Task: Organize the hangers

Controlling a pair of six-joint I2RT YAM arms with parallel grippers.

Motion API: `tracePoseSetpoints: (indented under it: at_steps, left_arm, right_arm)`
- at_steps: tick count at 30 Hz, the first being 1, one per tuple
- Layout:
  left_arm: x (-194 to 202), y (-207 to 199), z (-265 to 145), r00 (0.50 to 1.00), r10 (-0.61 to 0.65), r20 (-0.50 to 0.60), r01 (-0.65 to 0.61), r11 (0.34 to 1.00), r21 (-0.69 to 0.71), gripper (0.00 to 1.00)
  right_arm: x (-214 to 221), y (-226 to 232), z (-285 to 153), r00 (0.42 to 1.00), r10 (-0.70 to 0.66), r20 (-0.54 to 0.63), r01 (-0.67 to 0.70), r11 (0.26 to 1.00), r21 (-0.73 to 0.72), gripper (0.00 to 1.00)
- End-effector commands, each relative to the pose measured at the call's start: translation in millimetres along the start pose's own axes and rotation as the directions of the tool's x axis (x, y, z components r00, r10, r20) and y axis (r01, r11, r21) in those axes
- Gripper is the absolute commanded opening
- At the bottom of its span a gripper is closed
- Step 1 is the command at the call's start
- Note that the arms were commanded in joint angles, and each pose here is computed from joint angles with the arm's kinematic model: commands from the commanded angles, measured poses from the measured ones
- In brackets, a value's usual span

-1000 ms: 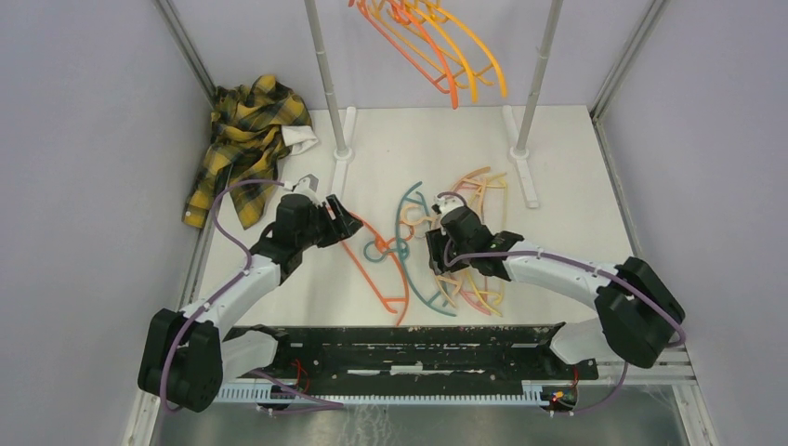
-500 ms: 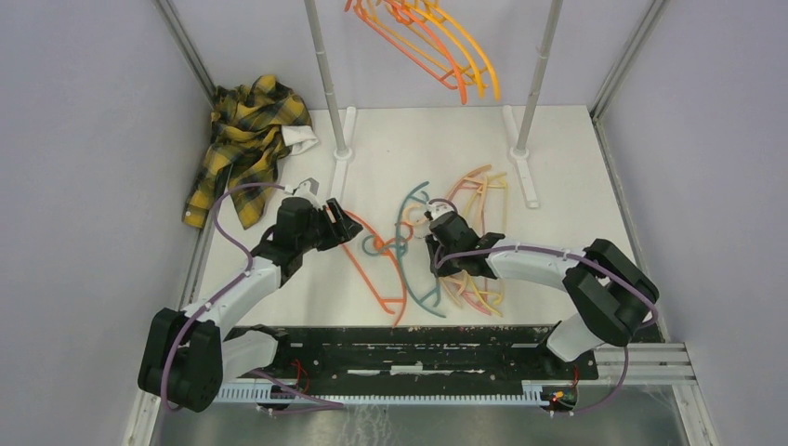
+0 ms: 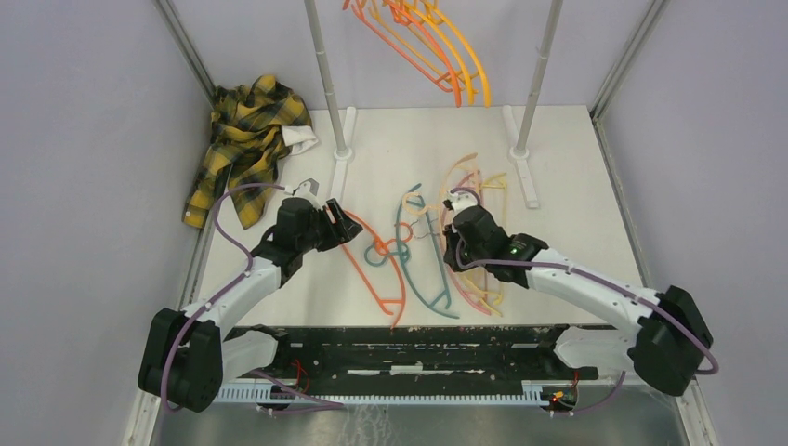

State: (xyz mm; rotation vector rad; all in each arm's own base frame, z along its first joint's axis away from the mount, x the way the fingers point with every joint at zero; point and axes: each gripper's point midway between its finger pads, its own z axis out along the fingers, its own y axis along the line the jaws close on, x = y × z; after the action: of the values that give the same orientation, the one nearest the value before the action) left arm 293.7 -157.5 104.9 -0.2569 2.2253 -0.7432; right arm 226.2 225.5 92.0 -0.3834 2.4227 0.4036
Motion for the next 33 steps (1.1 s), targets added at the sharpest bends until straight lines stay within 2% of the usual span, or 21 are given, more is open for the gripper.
tracePoseSetpoints:
  at_steps: [1,7,11,16,22,28,33]
  left_arm:
    - [-16,-10,-2,0.998,0.037,0.057,-0.038,0.999,0.024,0.71]
    - [-20,-14,-4,0.997,0.039,0.064,-0.041,0.999,0.033,0.71]
    - [-25,-20,-5,0.997,0.039,0.071,-0.043,0.998,0.046,0.71]
    - [-35,-30,-8,0.995,0.04,0.09,-0.047,0.996,0.072,0.71]
    - [-45,-39,-9,0.994,0.04,0.103,-0.049,0.995,0.089,0.71]
    - [-55,-47,-9,0.992,0.045,0.122,-0.057,0.993,0.102,0.71]
    - [-56,-47,-9,0.991,0.048,0.121,-0.06,0.993,0.102,0.71]
  right_arm:
    - [-44,7,-52,0.989,-0.03,0.142,0.035,0.999,-0.033,0.12]
    - [-75,3,-107,0.964,-0.024,0.266,0.038,0.998,-0.049,0.13]
    - [-92,3,-131,0.958,-0.033,0.285,0.051,0.997,-0.057,0.13]
    - [-111,-20,-155,0.941,-0.02,0.339,0.017,1.0,0.011,0.11]
    - [-133,-20,-182,0.914,0.085,0.397,-0.051,0.994,-0.097,0.05]
    - [-161,-23,-214,0.875,0.085,0.477,-0.053,0.995,-0.08,0.04]
    - [-178,-14,-243,0.845,0.1,0.526,-0.041,0.992,-0.123,0.03]
